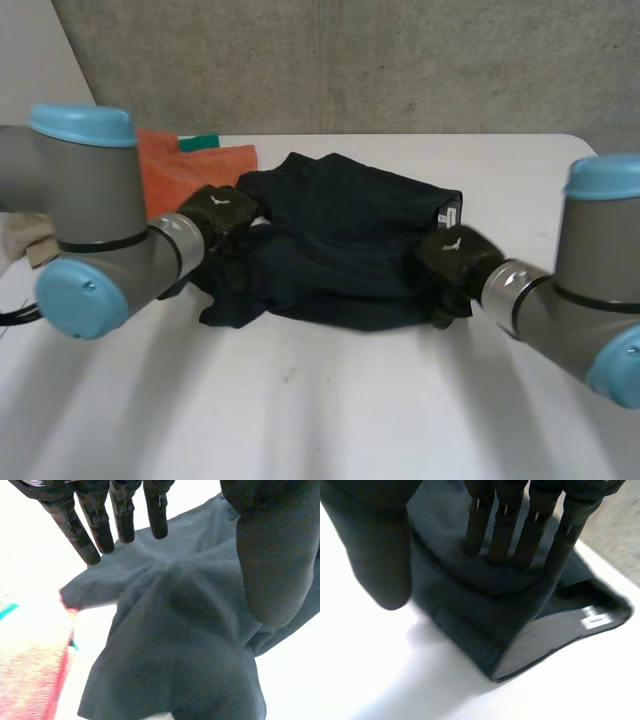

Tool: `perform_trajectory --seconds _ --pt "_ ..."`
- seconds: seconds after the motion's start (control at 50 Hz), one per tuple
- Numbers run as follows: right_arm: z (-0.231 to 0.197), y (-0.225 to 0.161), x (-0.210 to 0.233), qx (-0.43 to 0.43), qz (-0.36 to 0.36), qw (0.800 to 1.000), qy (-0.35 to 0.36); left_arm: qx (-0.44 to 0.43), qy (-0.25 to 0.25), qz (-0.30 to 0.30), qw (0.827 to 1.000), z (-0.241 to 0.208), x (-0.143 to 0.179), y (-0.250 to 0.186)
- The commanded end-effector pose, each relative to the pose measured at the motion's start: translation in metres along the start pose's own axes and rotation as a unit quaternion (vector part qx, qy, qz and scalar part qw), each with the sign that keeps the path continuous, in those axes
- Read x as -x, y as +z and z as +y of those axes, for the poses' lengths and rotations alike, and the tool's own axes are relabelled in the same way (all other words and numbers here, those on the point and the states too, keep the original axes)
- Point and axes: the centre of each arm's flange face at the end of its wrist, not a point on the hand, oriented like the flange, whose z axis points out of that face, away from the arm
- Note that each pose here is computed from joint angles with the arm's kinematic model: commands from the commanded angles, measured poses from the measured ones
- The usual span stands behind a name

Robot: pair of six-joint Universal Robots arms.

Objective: Fold the laundry.

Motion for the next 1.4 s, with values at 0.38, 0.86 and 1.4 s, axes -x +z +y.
perform_trajectory --seconds 0.38,0.86,1.4 --pt "-0.002 -0.008 -0.004 0.026 0.001 0.997 -0.070 0.065 0.003 -0.066 0.996 0.046 -0.025 -0.057" --pt "0.024 0.027 -0.002 0.007 0.055 0.998 -0.004 0.056 0.068 -0.081 0.993 0.049 -0.022 0.024" --pt "0.011 -0.025 -0.013 0.062 -0.026 0.998 0.007 0.019 0.161 -0.041 0.986 0.006 -0.015 -0.043"
